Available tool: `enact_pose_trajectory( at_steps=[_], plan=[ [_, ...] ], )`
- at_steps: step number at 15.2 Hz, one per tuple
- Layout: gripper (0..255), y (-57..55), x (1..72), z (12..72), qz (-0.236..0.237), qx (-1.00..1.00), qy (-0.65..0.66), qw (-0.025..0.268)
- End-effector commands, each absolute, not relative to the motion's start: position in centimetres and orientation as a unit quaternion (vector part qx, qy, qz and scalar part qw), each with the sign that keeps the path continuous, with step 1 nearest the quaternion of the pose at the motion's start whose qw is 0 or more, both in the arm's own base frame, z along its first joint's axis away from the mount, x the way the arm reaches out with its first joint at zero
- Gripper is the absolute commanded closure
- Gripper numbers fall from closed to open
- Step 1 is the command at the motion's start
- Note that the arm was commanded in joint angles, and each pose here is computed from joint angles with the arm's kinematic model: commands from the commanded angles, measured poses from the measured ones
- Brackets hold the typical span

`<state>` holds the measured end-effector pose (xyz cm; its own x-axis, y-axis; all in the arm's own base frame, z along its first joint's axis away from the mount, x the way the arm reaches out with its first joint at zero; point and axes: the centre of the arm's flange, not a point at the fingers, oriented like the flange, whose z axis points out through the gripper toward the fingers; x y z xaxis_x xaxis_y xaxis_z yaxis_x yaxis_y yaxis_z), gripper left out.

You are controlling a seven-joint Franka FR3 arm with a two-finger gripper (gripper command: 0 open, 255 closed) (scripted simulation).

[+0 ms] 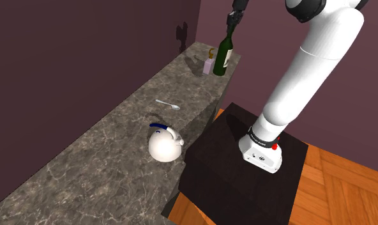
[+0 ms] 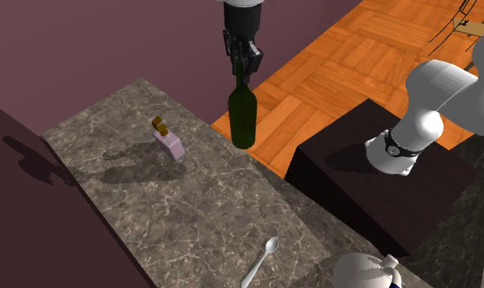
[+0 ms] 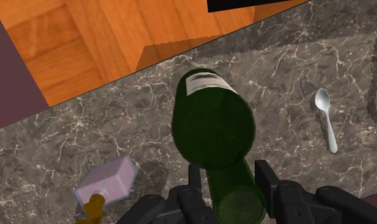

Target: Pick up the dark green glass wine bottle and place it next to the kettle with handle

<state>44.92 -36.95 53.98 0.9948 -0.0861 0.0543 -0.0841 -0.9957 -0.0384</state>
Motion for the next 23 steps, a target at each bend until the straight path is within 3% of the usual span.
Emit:
enact_pose_trajectory(
  at_steps=[1, 23],
  plan=[
    [255, -37.0, 44.8, 55.1, -0.028, -0.999, 0.043, 0.018],
    [255, -37.0, 44.8, 66.7, -0.028, -0.999, 0.043, 0.018]
  ],
)
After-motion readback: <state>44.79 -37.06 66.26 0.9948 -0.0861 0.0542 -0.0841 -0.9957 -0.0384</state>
